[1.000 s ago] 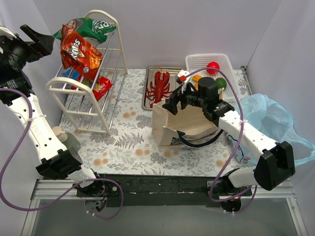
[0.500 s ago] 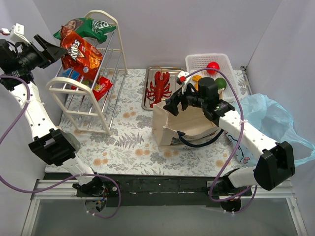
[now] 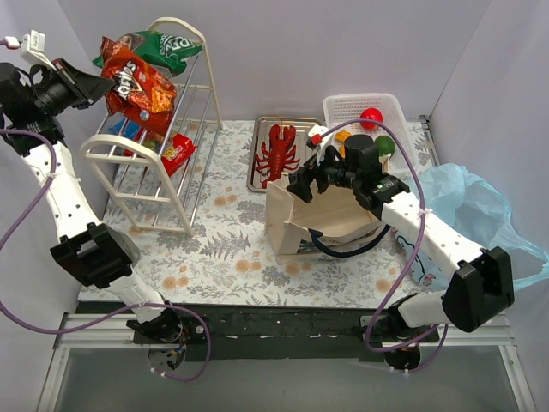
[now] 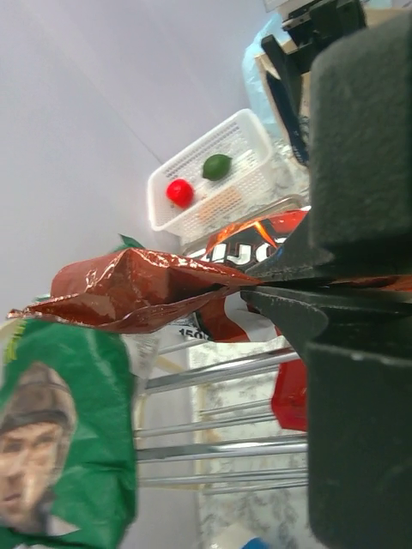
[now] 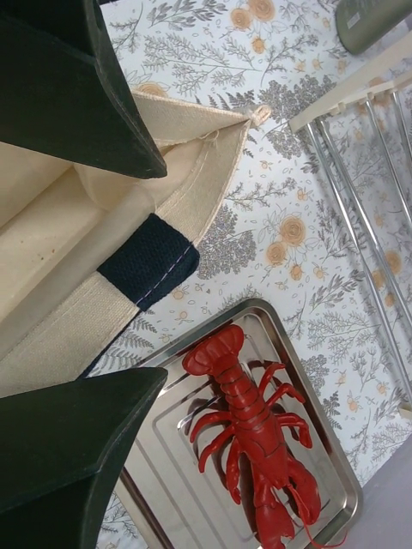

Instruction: Untie the knot of the grocery bags and take out the mixed food

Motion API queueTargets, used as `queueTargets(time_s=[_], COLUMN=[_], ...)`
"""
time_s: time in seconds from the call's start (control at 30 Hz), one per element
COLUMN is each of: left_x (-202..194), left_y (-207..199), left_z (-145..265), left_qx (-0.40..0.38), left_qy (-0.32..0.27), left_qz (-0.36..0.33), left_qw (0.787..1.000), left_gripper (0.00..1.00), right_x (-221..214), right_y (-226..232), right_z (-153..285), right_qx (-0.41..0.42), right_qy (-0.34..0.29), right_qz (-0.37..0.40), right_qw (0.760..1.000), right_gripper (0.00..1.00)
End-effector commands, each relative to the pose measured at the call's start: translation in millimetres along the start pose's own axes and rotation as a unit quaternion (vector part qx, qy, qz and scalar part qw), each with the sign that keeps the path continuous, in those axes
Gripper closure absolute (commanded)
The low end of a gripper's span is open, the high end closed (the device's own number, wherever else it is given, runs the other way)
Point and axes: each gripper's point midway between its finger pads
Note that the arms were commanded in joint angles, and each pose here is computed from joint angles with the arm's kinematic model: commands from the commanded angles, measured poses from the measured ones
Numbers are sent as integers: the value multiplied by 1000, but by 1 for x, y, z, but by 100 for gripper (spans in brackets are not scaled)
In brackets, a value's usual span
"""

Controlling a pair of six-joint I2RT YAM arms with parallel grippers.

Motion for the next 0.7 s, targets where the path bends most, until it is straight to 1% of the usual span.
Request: queueTargets(time_s=[0.0,0.1,0.13,0.2,0.3,0.37,0.53,0.67], left_x=[38,47,48,48,43,33,9,-16], left_y=[-89,-107,-117,-123,-138,-147,-171,-182], left_z=[23,27,29,28,26,23,16,2], left_qx=[-72,-95,-105,-116,-140,-161,-198,-219], left_qy=[-78,-91,-89,-85,-65,-39,0,29], left_qz=[-123,-131,-129,-132,-138,-141,-133,-110], left_qw=[987,983,982,981,978,976,971,969], left_gripper=[100,100,100,100,100,100,100,100], right_x=[16,14,13,11,8,6,-2,-8], right_y=[-11,-13,-13,-13,-13,-13,-12,-11], right_z=[3,2,1,0,0,-1,-2,-1], right_qx=[-13,-15,-15,-15,-14,-13,-13,-13], right_qy=[-10,-6,-4,-1,3,6,14,22], right_qz=[25,28,29,30,31,32,33,33], right_qw=[1000,999,999,999,999,999,999,999], right_gripper=[3,3,3,3,3,3,3,3])
Point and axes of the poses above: each gripper's point midway between its finger pads, its own z axis back along the fingers, its own y axis along the line the jaws close on, x = y × z, and after that the axes turned 13 degrees about z, right-handed
